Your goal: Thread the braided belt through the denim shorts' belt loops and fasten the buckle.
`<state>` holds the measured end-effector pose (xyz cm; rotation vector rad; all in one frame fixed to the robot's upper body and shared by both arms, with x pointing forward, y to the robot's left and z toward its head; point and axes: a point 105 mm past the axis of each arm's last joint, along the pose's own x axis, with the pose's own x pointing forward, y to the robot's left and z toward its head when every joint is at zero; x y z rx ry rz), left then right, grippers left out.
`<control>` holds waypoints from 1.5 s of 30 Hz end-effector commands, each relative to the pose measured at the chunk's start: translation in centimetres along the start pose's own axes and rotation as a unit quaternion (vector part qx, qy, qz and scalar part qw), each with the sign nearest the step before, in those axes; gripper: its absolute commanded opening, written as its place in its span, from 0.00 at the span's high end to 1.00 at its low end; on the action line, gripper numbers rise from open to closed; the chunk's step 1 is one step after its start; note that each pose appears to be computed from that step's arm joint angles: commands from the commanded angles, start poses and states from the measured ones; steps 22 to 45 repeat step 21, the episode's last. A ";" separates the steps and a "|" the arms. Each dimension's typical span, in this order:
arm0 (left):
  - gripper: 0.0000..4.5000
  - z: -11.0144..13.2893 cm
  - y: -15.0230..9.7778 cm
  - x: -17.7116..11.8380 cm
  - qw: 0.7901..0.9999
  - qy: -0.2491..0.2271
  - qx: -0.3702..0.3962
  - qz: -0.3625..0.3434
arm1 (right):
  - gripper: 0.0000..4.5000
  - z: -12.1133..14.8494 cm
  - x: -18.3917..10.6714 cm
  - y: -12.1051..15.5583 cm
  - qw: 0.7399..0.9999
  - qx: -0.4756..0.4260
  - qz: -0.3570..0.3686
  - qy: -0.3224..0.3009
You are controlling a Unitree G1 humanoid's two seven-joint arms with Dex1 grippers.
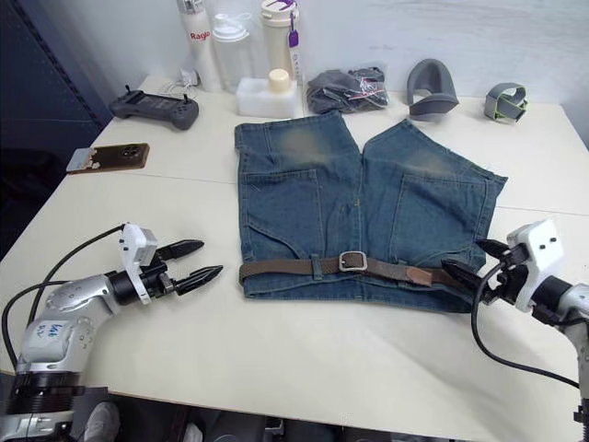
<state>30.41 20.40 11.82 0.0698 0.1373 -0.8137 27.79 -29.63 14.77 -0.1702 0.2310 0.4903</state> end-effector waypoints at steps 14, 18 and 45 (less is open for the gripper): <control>0.00 1.5 0.2 0.0 0.999 -0.042 0.022 0.017 | 0.03 1.2 -0.6 0.3 0.999 -0.005 -0.006 -0.034; 0.00 1.5 0.2 0.0 0.999 -0.042 0.021 0.016 | 0.03 1.5 -0.4 0.4 0.999 -0.004 -0.002 -0.040; 0.00 1.2 0.1 -0.2 0.999 -0.032 0.025 0.015 | 0.03 1.6 -0.2 0.5 0.999 -0.005 -0.002 -0.041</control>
